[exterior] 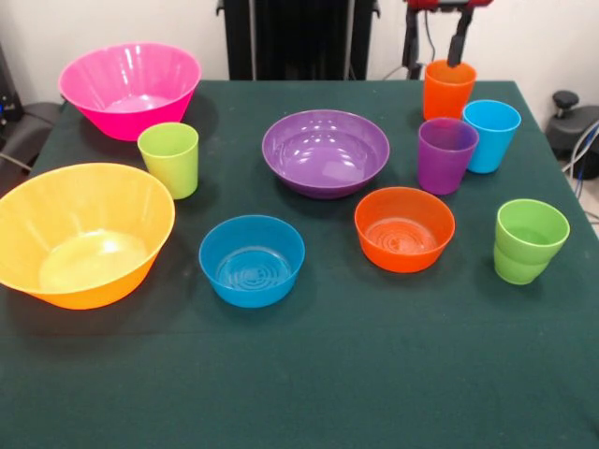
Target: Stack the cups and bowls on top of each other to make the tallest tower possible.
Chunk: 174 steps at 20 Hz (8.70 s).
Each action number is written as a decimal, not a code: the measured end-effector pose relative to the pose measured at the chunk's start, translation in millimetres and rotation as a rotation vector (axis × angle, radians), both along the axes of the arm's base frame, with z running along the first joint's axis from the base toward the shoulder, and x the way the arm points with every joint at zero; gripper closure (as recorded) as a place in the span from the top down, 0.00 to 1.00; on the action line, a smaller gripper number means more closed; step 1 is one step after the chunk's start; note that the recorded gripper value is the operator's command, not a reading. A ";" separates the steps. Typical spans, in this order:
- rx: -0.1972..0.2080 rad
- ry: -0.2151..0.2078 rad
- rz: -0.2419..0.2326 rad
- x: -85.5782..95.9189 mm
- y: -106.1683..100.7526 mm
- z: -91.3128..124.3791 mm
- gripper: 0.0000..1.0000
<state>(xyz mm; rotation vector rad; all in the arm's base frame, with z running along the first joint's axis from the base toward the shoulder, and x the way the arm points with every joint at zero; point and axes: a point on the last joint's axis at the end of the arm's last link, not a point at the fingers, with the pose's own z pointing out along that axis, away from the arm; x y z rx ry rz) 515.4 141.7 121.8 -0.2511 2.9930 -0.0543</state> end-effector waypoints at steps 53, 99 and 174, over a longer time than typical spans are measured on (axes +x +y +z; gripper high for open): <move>0.089 0.185 -0.031 -2.3 -132.1 -54.7 1.00; 0.079 0.097 0.162 59.9 -178.2 -36.5 1.00; 0.083 0.086 0.152 21.3 -281.3 -72.6 1.00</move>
